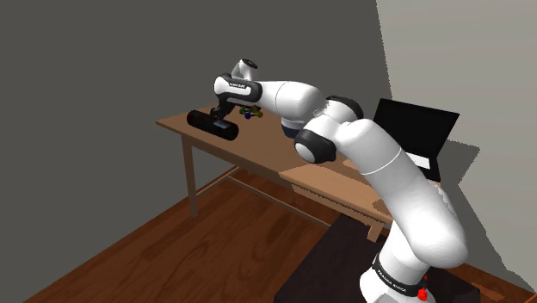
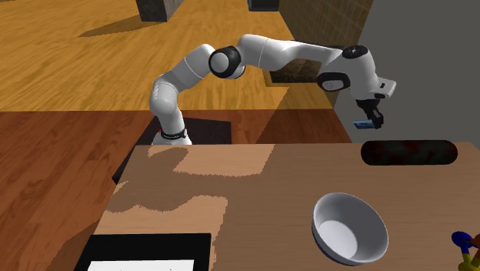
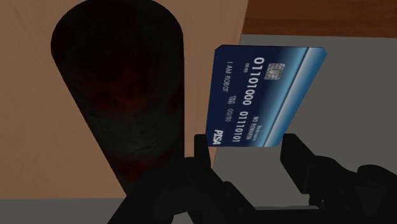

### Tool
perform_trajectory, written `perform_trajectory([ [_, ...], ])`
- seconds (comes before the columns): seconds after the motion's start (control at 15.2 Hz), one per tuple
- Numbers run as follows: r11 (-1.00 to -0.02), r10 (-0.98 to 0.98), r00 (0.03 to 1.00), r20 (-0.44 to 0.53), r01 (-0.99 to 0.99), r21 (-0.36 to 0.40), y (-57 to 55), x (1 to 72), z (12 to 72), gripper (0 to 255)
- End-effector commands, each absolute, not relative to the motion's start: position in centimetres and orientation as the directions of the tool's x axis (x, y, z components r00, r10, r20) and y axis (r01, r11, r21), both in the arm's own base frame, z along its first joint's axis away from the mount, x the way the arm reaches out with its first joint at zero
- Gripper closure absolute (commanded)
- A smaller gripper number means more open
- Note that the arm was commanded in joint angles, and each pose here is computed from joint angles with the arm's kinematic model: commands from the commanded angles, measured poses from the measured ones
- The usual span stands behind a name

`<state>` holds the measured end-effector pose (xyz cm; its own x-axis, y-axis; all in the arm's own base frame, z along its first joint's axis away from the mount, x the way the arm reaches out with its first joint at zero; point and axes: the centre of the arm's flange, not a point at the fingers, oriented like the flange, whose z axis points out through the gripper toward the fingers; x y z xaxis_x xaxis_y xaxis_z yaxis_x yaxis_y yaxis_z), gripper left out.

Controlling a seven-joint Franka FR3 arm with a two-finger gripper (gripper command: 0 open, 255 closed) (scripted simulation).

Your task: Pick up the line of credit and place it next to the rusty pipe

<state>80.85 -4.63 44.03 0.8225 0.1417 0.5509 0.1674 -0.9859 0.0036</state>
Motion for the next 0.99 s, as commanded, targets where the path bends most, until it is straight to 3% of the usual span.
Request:
perform_trajectory([
  [0.0, -0.986, 0.142, 0.822, 0.551, 0.167, 0.004, -4.7, 80.9, 42.9, 255],
  [0.92, -0.986, 0.142, 0.822, 0.551, 0.167, 0.004, -4.7, 80.9, 35.6, 255],
])
